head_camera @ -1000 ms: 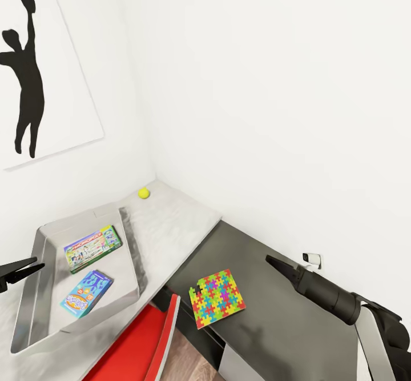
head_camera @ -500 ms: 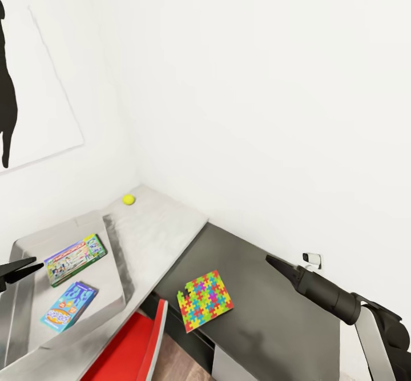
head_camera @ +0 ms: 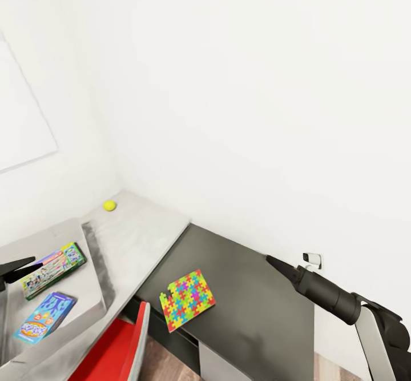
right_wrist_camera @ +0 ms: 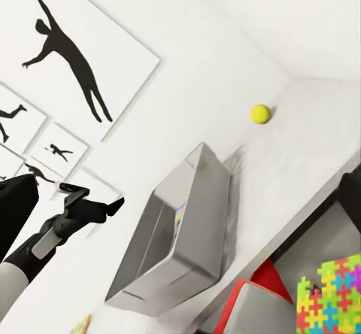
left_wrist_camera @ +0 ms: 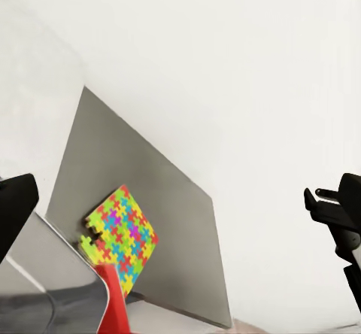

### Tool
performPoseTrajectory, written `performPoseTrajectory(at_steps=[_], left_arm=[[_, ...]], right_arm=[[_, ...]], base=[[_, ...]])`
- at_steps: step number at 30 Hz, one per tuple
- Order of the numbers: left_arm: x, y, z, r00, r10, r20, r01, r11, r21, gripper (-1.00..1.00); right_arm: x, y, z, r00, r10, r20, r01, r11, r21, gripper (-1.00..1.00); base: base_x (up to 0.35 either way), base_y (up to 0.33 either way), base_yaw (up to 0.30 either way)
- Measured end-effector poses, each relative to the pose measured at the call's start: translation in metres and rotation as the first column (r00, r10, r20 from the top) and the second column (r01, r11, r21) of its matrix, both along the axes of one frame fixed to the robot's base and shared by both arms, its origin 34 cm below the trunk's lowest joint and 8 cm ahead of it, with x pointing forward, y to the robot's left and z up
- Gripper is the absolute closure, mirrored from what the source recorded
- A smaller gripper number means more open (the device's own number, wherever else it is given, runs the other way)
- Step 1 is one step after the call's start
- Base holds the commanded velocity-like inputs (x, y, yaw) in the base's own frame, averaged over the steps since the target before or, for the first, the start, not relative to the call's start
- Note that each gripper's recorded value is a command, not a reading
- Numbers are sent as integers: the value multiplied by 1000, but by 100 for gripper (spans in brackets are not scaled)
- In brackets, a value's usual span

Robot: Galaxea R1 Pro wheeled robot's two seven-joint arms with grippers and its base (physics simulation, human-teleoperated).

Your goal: Put all the toys in the child's room - the three board games (two on the bed and one on the table), the two jigsaw puzzles on the table, and the tennis ball on the table - inside the toy box on the table in the child's room.

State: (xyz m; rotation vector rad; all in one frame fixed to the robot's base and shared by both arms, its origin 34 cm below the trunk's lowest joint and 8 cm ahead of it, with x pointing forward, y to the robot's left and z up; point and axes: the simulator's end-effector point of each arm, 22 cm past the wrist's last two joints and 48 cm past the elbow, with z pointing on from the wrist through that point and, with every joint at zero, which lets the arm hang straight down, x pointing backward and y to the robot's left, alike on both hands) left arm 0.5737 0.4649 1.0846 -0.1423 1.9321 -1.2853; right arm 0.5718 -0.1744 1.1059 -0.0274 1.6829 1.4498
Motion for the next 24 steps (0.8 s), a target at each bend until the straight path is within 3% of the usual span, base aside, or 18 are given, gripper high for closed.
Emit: performPoseTrajectory(at_steps=[24], left_arm=[[-3, 0, 15, 1000, 0, 31, 0, 1000, 0, -100]], right_arm=[[-3, -1, 14, 1000, -1, 29, 1, 1000, -1, -100]], base=[[-1, -3, -200]])
